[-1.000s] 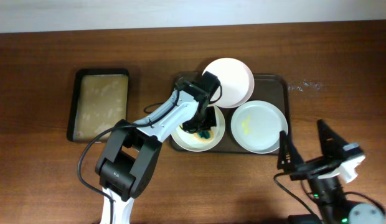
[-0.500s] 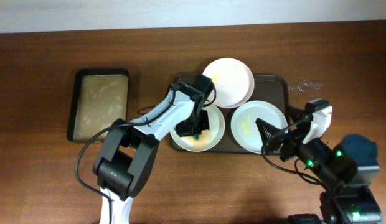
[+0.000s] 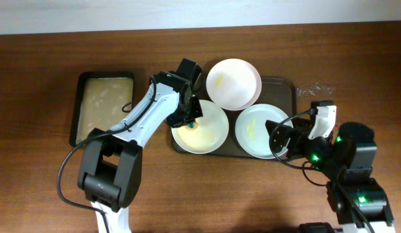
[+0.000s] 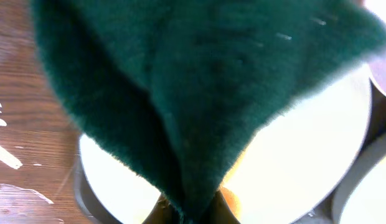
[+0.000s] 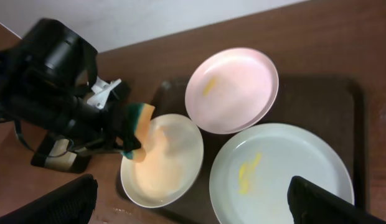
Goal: Clean dirty plates on tray and stack at the side
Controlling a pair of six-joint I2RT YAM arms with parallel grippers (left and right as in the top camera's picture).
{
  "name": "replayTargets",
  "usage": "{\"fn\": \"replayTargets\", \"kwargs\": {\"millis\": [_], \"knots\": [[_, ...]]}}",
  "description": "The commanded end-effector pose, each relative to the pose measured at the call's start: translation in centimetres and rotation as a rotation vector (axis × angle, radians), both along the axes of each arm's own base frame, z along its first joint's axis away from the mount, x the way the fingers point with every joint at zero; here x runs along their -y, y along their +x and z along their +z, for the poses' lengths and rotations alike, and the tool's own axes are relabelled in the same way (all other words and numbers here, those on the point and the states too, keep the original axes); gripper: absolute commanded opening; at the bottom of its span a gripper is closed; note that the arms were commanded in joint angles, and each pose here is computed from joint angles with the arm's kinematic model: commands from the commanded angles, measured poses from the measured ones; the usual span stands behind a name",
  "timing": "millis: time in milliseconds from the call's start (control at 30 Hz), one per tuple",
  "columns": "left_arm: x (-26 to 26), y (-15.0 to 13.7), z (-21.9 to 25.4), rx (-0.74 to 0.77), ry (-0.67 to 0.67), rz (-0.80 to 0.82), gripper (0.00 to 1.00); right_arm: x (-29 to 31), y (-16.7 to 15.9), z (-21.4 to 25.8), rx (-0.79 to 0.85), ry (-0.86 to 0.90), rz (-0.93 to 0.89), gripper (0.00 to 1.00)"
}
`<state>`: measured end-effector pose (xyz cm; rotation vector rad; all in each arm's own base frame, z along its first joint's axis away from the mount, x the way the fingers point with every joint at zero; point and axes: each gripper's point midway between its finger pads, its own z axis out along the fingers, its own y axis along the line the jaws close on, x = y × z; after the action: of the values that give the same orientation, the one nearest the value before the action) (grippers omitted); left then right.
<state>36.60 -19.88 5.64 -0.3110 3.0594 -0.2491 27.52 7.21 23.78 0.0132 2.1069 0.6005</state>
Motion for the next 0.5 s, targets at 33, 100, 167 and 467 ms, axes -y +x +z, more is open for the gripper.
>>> {"fn": "replayTargets", "kwargs": {"millis": [33, 100, 167, 467], "knots": [[2.5, -0.9, 0.0, 0.009, -0.072, -0.050, 0.00, -0.3, 1.1, -1.1, -0.055, 0.017, 0.011, 0.98], [3.5, -2.3, -2.5, -0.013, -0.060, -0.086, 0.00, -0.2, 1.6, -1.5, -0.065, 0.016, 0.008, 0.98], [3.0, -3.3, -4.9, -0.030, -0.005, -0.100, 0.00, 0.1, 2.0, -1.3, -0.067, 0.009, -0.015, 0.91], [-5.9, 0.5, 1.8, 0.085, 0.210, 0.062, 0.00, 0.9, 4.0, 0.7, -0.073, -0.004, -0.067, 0.86]]}}
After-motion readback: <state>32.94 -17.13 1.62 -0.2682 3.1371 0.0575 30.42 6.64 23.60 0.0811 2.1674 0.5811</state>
